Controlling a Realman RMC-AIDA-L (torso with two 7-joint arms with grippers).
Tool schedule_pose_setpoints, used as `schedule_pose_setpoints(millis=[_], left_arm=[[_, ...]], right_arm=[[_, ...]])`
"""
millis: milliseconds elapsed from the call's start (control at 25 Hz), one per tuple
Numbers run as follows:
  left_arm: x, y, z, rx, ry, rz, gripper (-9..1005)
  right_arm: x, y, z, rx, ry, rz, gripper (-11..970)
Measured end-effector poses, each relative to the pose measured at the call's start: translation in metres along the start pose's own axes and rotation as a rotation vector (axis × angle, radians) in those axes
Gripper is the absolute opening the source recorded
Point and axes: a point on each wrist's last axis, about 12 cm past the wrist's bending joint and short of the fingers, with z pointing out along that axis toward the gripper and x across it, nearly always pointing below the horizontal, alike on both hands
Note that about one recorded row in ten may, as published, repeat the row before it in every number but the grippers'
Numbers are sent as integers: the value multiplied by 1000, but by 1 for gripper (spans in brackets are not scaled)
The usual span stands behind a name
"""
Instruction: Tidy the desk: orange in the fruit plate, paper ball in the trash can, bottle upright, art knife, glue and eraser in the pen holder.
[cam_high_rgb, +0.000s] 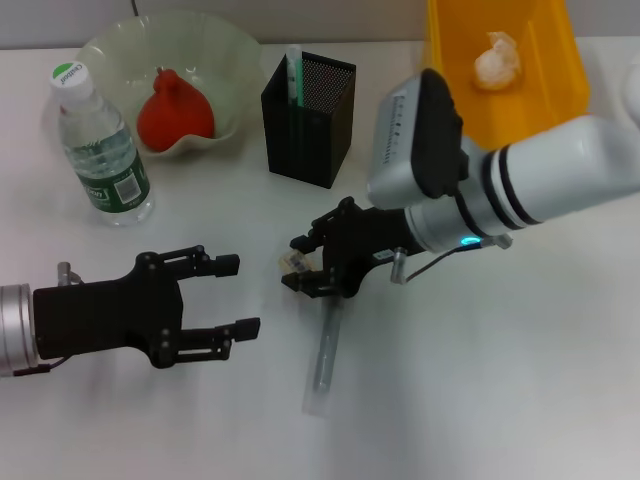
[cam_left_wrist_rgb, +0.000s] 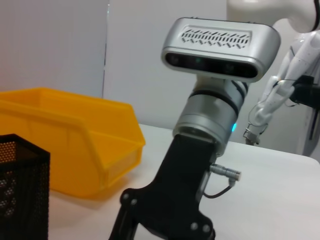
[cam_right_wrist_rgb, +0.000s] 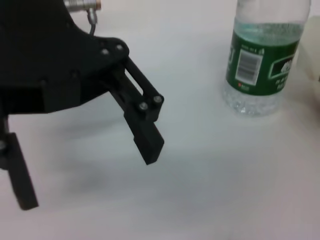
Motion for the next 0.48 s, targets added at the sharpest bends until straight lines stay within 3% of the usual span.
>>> schedule_pose_setpoints(millis=[480], left_arm=[[2, 0, -6, -46, -24, -13, 786]], right_arm=[[20, 6, -23, 24, -200, 46, 436]])
